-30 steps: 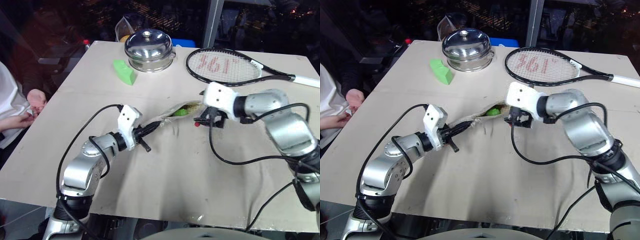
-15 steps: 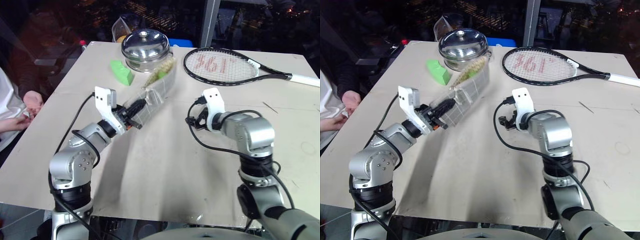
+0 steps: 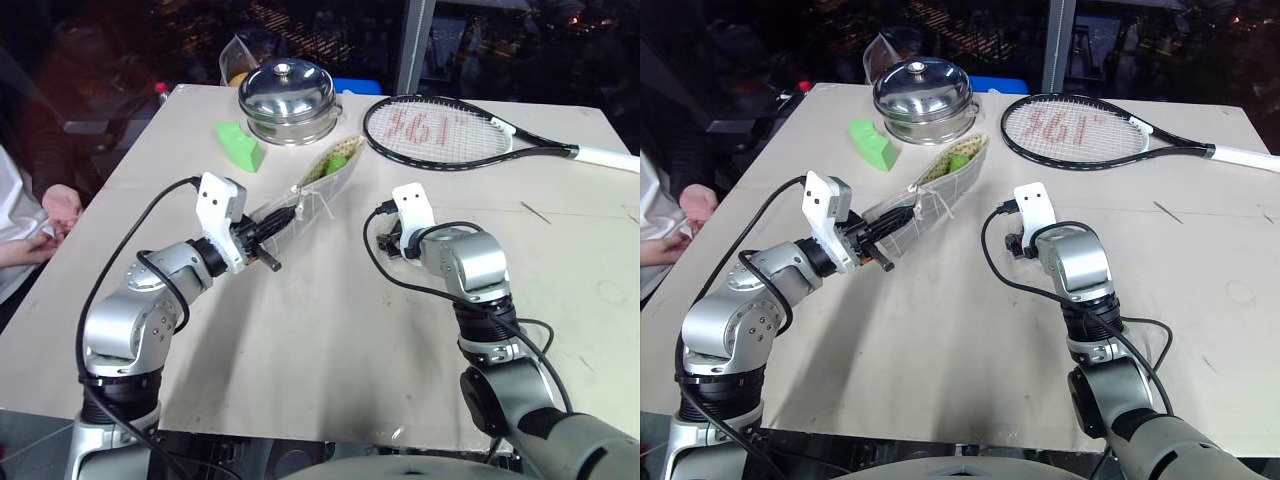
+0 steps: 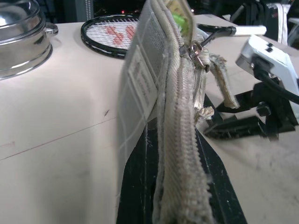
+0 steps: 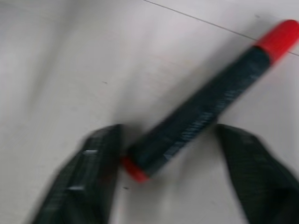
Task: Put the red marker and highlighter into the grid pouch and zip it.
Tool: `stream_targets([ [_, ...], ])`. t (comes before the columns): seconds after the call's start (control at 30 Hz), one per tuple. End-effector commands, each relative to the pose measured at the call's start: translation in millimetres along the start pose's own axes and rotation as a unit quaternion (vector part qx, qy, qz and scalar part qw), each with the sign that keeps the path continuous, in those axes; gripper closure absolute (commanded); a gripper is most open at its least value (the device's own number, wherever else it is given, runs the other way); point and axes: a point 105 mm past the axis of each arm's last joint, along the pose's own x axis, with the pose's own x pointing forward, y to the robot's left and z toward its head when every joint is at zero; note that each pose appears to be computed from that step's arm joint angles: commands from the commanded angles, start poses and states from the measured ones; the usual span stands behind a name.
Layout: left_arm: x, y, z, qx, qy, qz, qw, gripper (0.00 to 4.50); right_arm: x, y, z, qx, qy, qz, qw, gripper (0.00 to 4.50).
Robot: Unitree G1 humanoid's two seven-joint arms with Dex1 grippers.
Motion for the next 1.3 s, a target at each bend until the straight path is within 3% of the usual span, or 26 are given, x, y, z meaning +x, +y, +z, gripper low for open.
stream_targets([
  [0.03,-1,-3,4,0.025,-0.007,-0.01,1.0,4.5,0,-21,-11,-0.003,0.011,-0.038,0.999,3.39],
  [0.07,-1,-4,3,0.025,-0.007,-0.011,1.0,4.5,-2,-25,-14,-0.007,0.013,-0.042,0.999,3.88],
  [0.1,-1,-4,3,0.025,-0.007,-0.011,1.0,4.5,-4,-29,-17,-0.011,0.014,-0.045,0.999,4.1],
  [0.27,-3,-2,-2,0.024,-0.003,-0.01,1.0,4.5,-25,-54,-29,-0.05,-0.001,-0.049,0.998,4.17],
  [0.33,-2,-3,-3,0.026,0.0,-0.015,1.0,4.5,-46,-54,-19,-0.124,-0.07,0.0,0.99,4.17],
  [0.5,3,-9,-5,0.048,0.01,-0.044,0.998,4.5,-107,-58,-7,-0.358,-0.122,0.064,0.923,4.17],
  [0.57,7,-13,-6,0.059,0.014,-0.06,0.996,4.5,-126,-59,1,-0.418,-0.13,0.079,0.896,4.17],
  [0.67,12,-18,-8,0.072,0.016,-0.081,0.994,4.5,-141,-58,15,-0.455,-0.139,0.089,0.875,4.17],
  [0.87,23,-35,-11,0.117,0.016,-0.129,0.985,4.5,-142,-49,28,-0.551,-0.137,0.093,0.818,4.17],
  [0.97,25,-40,-13,0.132,0.016,-0.142,0.981,4.5,-143,-53,28,-0.572,-0.127,0.096,0.804,4.17],
  [1.13,27,-44,-14,0.146,0.012,-0.15,0.978,4.5,-143,-60,26,-0.65,-0.093,0.096,0.748,4.17],
  [1.3,30,-54,-15,0.173,0.009,-0.17,0.97,4.5,-128,-40,38,-0.714,-0.103,0.109,0.684,4.17],
])
